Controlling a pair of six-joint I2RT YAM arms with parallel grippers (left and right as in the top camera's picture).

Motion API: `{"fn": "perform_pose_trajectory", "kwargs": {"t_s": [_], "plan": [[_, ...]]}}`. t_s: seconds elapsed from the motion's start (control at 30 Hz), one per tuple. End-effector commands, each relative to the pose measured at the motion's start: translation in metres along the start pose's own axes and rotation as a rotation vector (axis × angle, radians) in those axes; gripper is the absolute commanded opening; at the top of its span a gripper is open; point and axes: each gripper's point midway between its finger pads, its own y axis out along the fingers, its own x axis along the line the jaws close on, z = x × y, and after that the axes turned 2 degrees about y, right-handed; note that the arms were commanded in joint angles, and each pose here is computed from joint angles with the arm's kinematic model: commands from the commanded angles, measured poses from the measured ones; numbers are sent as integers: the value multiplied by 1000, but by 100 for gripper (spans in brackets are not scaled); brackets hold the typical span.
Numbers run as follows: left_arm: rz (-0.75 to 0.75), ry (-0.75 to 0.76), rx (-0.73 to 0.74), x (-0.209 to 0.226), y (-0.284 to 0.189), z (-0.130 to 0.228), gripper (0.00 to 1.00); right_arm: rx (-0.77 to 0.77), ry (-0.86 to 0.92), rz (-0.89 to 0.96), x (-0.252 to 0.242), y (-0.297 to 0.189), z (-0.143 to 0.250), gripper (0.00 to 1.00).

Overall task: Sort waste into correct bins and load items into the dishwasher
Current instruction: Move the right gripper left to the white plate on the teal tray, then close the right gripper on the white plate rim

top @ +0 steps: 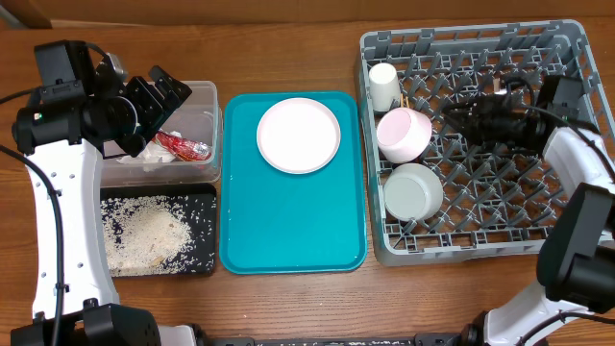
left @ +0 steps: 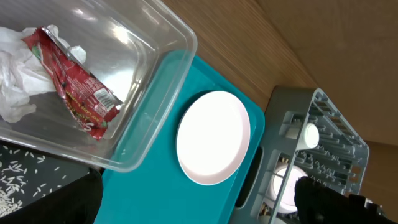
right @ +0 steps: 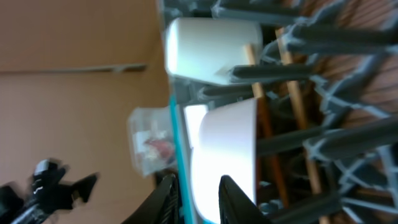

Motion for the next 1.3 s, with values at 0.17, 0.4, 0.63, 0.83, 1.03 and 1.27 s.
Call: {"fn": "perform_pose_trajectory", "kwargs": {"t_s": [0.17,0.4,0.63,0.83,1.03,1.27], "plan": [[12,6,-9,-4,-3,-4,100,-33,-451,482,57,0,-5,25],[12,6,-9,-4,-3,-4,100,77,-697,725,68,46,45,25],[12,6,-9,-4,-3,-4,100,200,-878,613,108,105,119,26],[12,6,-9,-4,-3,-4,100,217,-990,520,139,141,165,29],[12,6,-9,-4,-3,-4,100,131,-973,518,151,165,172,31],[12,6,-9,-4,-3,-4,100,57,-923,652,120,180,149,33]]}}
